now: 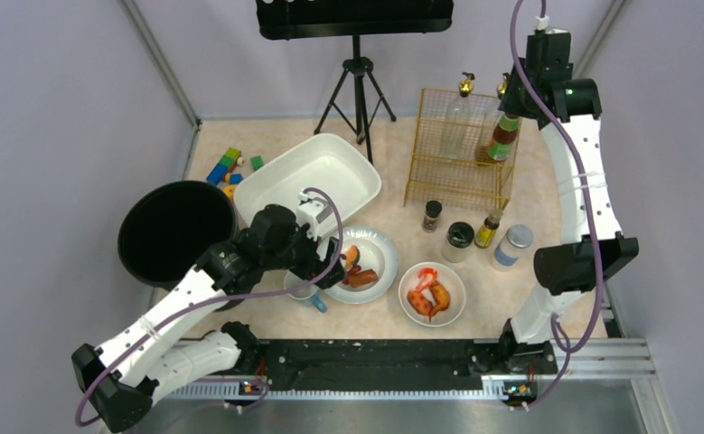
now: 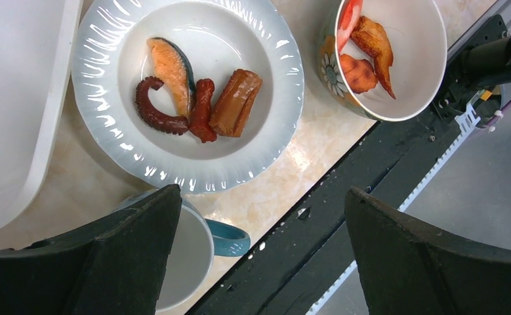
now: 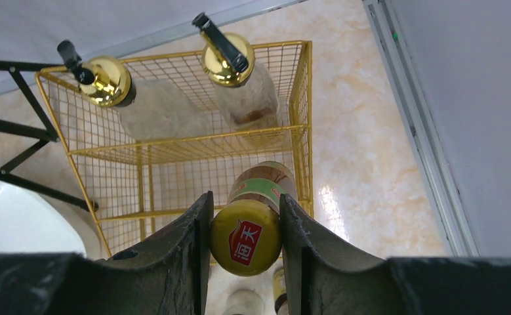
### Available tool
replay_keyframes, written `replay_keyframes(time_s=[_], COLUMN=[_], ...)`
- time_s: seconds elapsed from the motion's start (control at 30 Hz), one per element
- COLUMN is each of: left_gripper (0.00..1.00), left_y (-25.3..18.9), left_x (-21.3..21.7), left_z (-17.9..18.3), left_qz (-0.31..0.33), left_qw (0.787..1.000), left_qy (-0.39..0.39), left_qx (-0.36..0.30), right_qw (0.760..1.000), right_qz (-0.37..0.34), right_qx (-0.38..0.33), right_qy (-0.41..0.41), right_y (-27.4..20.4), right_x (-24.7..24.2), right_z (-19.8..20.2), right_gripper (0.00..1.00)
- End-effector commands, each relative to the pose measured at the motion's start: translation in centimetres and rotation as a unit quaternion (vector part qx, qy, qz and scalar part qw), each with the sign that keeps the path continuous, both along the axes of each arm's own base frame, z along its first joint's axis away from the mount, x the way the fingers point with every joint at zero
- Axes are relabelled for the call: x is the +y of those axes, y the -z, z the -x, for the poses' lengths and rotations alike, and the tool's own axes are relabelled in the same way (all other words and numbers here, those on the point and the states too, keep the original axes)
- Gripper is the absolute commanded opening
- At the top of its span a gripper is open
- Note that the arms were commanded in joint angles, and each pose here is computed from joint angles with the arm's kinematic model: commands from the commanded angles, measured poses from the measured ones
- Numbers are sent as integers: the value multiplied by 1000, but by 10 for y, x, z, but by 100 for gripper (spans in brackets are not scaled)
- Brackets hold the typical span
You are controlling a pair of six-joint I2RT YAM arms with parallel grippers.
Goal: Clear the kitchen counter
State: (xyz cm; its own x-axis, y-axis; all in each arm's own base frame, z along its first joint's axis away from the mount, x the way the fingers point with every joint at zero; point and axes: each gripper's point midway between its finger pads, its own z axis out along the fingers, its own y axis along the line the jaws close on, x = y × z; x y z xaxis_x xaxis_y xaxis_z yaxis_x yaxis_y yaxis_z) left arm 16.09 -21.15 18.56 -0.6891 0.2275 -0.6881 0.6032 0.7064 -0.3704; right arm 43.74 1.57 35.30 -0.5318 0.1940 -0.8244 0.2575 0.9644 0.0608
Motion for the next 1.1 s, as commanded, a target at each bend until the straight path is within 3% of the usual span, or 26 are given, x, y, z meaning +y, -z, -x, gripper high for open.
replay_keyframes(time_s=[0.0,0.63,0.93,0.97,1.07], left_gripper=[99,99,99,99,99], left_y=[3,8,11,11,12], left_x=[0,1,1,1,1], left_z=[-3,-5,-6,-6,-6], left_qz=[-7,-18,-22,-22,-23], left_qw=[1000,1000,1000,1000,1000], left_qy=[1,-5,-5,-5,-5], left_qx=[-3,1,5,6,7], right_qw=[993,999,998,998,998], right_qz=[-9,-35,-46,-47,-45], right_qx=[-116,-35,-11,-10,-9], right_qy=[18,24,37,38,39], right_y=[-62,67,96,97,93], right_x=[-12,-11,-16,-17,-20], right_z=[-23,-25,-21,-21,-20], right_gripper=[0,0,0,3,32])
